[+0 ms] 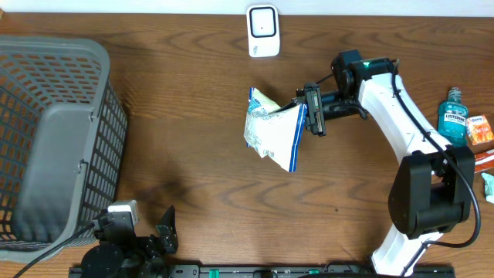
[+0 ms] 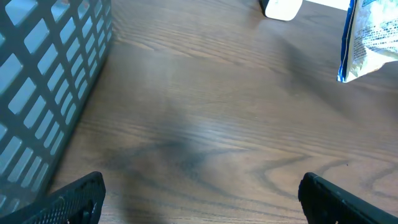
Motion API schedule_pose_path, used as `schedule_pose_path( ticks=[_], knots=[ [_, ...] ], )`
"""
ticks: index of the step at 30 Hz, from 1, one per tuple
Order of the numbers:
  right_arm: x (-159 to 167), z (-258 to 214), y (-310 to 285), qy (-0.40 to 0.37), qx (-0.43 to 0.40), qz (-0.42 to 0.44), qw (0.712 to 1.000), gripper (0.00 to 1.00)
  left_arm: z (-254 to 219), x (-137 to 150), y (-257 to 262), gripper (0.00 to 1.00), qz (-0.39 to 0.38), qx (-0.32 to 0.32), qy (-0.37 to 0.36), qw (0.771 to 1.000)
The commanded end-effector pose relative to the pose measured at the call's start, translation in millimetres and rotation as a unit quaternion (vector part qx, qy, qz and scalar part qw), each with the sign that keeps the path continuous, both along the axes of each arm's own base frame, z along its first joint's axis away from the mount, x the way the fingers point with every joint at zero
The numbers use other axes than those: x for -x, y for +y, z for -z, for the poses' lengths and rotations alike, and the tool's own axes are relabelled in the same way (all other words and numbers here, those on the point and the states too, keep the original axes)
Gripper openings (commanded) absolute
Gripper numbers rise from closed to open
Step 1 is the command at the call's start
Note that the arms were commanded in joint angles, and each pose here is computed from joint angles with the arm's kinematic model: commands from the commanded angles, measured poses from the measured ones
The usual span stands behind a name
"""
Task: Scan the item barcode
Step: 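Hold the wiper-sheet bag up against the white scanner face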
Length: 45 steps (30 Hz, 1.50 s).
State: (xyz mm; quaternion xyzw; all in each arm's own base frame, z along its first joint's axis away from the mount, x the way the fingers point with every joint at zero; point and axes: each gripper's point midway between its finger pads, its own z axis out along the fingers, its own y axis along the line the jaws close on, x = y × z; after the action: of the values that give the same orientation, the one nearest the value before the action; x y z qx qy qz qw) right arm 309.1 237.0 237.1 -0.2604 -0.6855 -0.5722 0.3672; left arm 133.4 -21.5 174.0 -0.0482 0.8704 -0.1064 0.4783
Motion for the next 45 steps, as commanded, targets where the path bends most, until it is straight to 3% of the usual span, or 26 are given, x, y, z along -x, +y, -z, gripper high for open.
schedule_pose_path(
  ticks=[1, 8, 14, 20, 23, 25, 28, 32, 34, 38, 41, 45],
  knots=[
    [-1.2, -13.4, -1.2, 0.008, -0.023, 0.006, 1.0, 0.02, -1.3, 0.2, -0.1, 0.99, 0.005, -0.007, -0.003, 1.0],
    [-1.2, -13.2, -1.2, 0.051, -0.014, 0.008, 0.999, 0.01, -1.3, 0.2, -0.1, 0.99, 0.005, -0.007, -0.003, 1.0],
    [-3.9, -10.4, -0.8, 0.227, 0.031, 0.019, 0.973, 0.01, -1.3, 0.2, -0.1, 0.99, 0.005, -0.007, -0.003, 1.0],
    [-12.8, -5.5, 2.1, 0.199, 0.038, 0.022, 0.979, 0.01, -1.3, 0.2, -0.1, 0.99, 0.005, -0.007, -0.003, 1.0],
    [-20.9, 10.6, 1.2, 0.12, 0.07, 0.032, 0.99, 0.01, -1.3, 0.2, -0.1, 0.99, 0.005, -0.007, -0.003, 1.0],
    [-30.0, 42.4, -5.2, 0.055, 0.154, 0.05, 0.985, 0.01, -1.3, 0.2, -0.1, 0.99, 0.005, -0.007, -0.003, 1.0],
    [-42.7, 93.5, -29.4, -0.064, 0.306, 0.055, 0.948, 0.01, -1.3, 0.2, -0.1, 0.99, 0.005, -0.007, -0.003, 1.0],
    [-57.5, 125.5, -64.0, -0.18, 0.425, 0.028, 0.887, 0.01, -1.3, 0.2, -0.1, 0.99, 0.005, -0.007, -0.003, 1.0],
    [-66.3, 124.1, -62.8, -0.26, 0.411, -0.002, 0.874, 0.01, -1.3, 0.2, -0.1, 0.99, 0.005, -0.007, -0.003, 1.0],
    [-92.3, 92.5, -29.1, -0.462, 0.278, -0.035, 0.842, 0.01, -1.3, 0.2, -0.1, 0.99, 0.005, -0.007, -0.003, 1.0],
    [-111.1, 71.0, -14.0, -0.529, 0.229, -0.013, 0.817, 0.01, -1.3, 0.2, -0.1, 0.99, 0.005, -0.007, -0.003, 1.0],
    [-141.7, 59.4, -7.7, -0.578, 0.253, 0.025, 0.775, 0.01, -1.3, 0.2, -0.1, 0.99, 0.005, -0.007, -0.003, 1.0]
  ],
)
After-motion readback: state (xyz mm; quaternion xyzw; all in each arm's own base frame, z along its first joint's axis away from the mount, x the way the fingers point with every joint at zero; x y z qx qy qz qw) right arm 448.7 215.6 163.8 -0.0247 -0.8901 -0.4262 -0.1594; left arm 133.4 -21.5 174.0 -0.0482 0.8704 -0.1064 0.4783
